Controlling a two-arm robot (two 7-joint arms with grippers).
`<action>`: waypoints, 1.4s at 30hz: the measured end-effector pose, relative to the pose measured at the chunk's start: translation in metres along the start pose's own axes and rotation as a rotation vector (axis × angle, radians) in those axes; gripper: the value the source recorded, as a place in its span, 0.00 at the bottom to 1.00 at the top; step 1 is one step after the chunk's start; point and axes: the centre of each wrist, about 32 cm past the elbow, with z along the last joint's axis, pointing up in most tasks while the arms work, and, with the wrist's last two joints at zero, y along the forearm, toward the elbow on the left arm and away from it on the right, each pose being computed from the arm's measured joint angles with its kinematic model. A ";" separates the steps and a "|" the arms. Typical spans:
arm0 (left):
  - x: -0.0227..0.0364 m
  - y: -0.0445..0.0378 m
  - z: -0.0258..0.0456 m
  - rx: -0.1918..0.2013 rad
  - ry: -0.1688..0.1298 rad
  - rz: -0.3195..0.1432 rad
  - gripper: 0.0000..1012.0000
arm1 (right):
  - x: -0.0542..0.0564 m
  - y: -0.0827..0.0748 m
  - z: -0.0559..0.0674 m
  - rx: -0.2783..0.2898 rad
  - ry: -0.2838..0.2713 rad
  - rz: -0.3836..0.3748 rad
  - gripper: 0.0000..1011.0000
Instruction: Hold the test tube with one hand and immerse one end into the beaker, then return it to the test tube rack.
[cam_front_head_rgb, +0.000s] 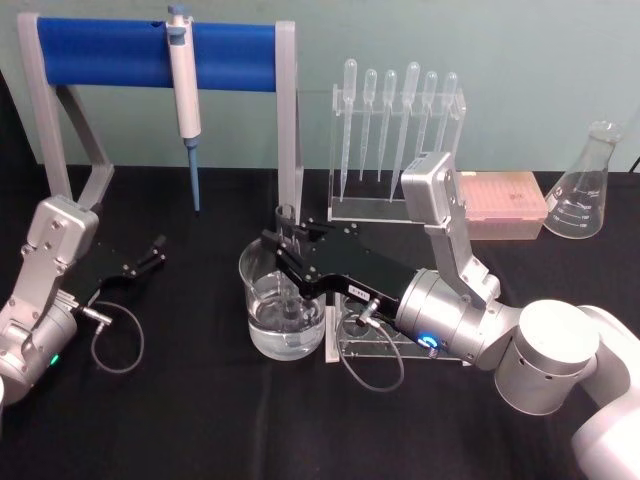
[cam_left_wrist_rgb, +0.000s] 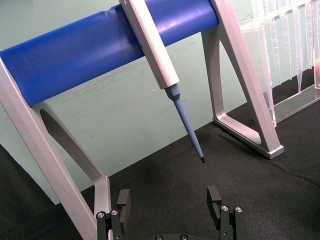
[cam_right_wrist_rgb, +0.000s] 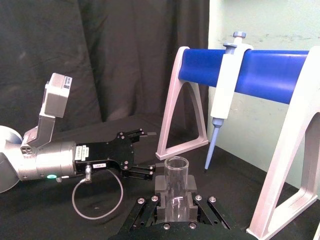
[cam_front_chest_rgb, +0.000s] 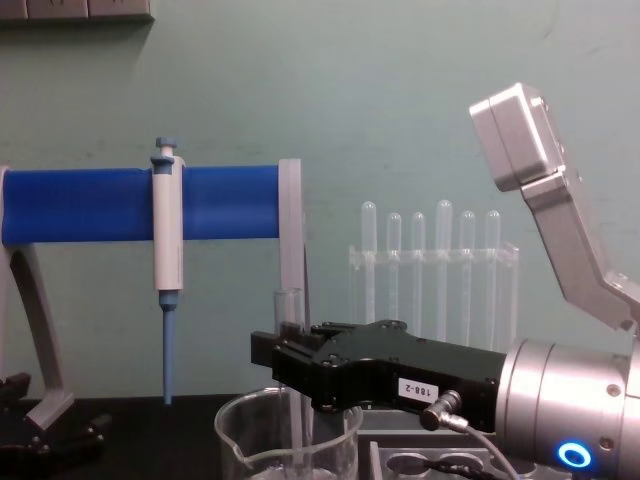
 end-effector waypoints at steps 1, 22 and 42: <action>0.0000 0.0000 0.0000 0.000 0.000 0.000 0.99 | 0.000 0.000 0.000 0.000 0.000 0.000 0.22; 0.0000 0.0000 0.0000 0.000 0.000 0.000 0.99 | 0.000 0.000 0.000 0.000 0.000 0.000 0.22; 0.0000 0.0000 0.0000 0.000 0.000 0.000 0.99 | 0.000 0.000 0.000 0.000 0.000 0.000 0.22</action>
